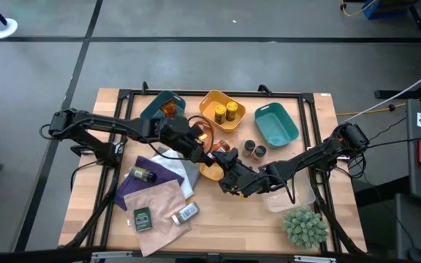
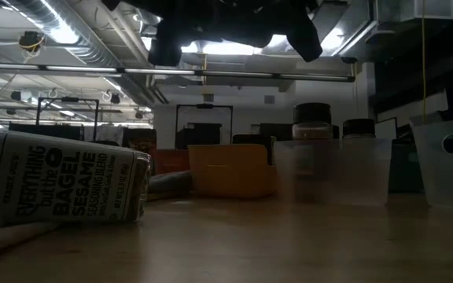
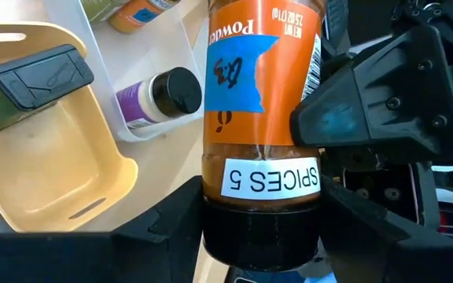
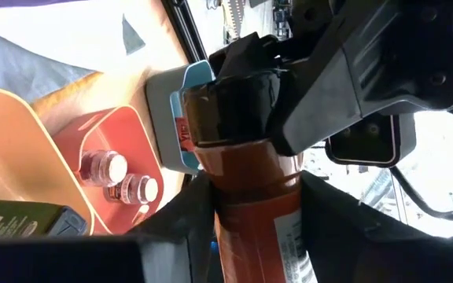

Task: Sort spices by type
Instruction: Put the black seasoning bottle into the left white bin

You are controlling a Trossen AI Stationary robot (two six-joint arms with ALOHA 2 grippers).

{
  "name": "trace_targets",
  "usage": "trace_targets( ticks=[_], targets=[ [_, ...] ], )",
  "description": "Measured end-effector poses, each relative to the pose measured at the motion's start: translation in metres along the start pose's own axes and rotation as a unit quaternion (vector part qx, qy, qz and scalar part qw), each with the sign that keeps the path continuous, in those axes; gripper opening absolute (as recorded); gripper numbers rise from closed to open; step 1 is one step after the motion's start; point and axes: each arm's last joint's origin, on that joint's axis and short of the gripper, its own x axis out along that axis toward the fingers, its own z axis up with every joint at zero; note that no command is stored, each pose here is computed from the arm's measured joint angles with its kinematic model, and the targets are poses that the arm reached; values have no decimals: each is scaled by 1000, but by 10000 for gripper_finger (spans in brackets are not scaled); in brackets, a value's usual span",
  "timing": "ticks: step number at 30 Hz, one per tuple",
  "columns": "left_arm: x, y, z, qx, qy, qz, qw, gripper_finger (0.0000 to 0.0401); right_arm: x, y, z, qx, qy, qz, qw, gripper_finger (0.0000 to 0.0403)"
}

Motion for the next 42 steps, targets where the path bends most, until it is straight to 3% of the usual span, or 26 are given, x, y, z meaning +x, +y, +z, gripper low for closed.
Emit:
trace_targets(
  ticks=[16,36,42],
  targets=[
    [-8,5,13,-13,-4,-15,1000,210,1,-1,-2,54,24,-13,998,155],
    [-17,16,25,-10,56,-44,997,212,0,-1,-2,90,25,-14,996,156],
    [-20,21,22,-40,96,-35,994,212,0,1,-3,85,35,-15,996,156]
  ],
)
